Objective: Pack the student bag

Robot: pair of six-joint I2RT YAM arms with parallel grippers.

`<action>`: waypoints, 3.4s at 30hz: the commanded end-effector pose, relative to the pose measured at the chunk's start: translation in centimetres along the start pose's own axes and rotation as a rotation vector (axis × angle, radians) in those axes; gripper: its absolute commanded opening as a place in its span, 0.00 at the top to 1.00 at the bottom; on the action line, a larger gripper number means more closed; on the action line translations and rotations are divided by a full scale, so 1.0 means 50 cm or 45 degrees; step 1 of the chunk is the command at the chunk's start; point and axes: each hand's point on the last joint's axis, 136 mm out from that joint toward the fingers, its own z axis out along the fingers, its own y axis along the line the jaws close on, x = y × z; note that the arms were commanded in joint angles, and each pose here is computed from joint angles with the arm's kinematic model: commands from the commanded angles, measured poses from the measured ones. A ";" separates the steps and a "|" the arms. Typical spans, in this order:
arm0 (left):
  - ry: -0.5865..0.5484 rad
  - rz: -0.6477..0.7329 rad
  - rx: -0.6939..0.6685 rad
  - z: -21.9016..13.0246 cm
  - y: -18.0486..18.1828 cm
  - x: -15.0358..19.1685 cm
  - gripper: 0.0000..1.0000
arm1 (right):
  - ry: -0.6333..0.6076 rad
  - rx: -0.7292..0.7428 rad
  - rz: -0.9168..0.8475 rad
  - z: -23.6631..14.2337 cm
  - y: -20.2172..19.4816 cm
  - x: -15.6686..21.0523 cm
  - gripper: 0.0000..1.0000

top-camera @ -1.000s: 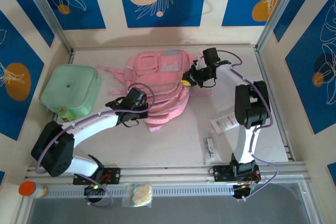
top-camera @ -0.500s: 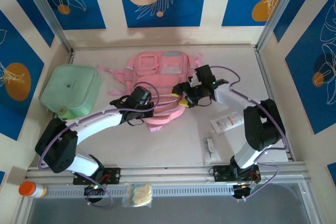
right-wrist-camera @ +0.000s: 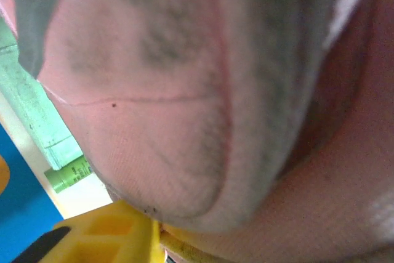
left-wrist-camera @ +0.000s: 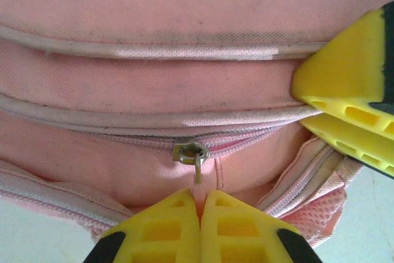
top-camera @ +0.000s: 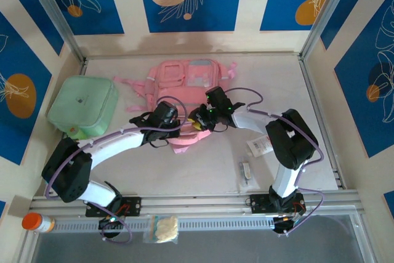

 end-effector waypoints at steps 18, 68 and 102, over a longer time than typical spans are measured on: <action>-0.027 0.004 -0.289 -0.039 0.142 -0.025 1.00 | 0.069 -0.250 -0.372 -0.201 0.060 -0.160 1.00; -0.145 0.223 0.529 -0.031 -0.322 0.002 0.42 | -0.591 0.452 0.534 -0.502 -0.507 -0.282 0.05; 0.116 0.166 0.435 0.295 -0.500 0.053 0.79 | -0.259 0.141 0.432 -0.375 -0.436 -0.195 0.13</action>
